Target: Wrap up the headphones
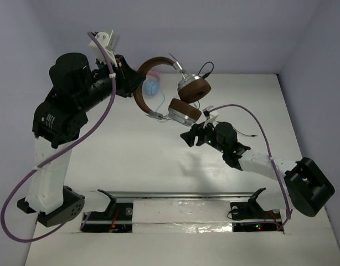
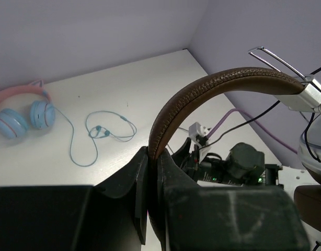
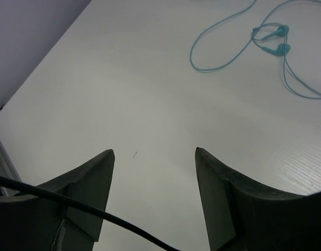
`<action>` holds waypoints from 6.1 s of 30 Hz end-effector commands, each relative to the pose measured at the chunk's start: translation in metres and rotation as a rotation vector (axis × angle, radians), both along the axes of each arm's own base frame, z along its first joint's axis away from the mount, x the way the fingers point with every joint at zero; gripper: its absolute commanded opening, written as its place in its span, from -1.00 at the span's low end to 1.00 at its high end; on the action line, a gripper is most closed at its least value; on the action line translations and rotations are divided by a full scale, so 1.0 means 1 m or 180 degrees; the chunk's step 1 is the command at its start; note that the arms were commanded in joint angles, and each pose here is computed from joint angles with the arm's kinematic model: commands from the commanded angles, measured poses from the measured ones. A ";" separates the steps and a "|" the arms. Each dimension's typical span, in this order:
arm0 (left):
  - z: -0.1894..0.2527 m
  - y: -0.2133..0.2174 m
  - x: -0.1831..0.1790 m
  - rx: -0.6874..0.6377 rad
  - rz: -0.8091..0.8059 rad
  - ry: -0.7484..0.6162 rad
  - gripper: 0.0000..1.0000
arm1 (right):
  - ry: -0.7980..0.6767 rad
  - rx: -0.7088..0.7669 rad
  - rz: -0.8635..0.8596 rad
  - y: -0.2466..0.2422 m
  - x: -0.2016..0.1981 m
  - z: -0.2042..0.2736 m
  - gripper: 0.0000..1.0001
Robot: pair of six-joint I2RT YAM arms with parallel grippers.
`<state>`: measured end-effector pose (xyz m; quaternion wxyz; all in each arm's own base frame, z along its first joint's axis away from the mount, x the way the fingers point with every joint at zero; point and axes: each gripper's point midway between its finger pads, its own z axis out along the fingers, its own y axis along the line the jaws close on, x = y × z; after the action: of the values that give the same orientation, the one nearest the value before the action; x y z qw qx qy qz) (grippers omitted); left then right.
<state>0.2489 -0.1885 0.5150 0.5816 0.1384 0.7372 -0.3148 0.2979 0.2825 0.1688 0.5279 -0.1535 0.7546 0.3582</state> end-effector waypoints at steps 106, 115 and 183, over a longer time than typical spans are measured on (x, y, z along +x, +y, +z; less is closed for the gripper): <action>-0.337 0.008 -0.028 0.1882 0.1195 0.0839 -1.00 | 0.0051 -0.2251 -0.1666 -0.092 -0.041 0.088 -1.00; -0.304 -0.036 -0.049 0.1357 0.0234 0.0717 -1.00 | -0.0277 -0.1799 -0.2012 -0.089 -0.001 0.105 -1.00; -0.011 -0.040 0.063 -0.0808 0.0468 -0.0194 -1.00 | 0.0514 0.0749 0.0365 0.038 -0.069 -0.007 -0.68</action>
<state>0.3067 -0.2384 0.4555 0.5886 0.0634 0.7332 -0.3346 0.2266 0.3229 0.1581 0.4425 -0.1338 0.7353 0.4956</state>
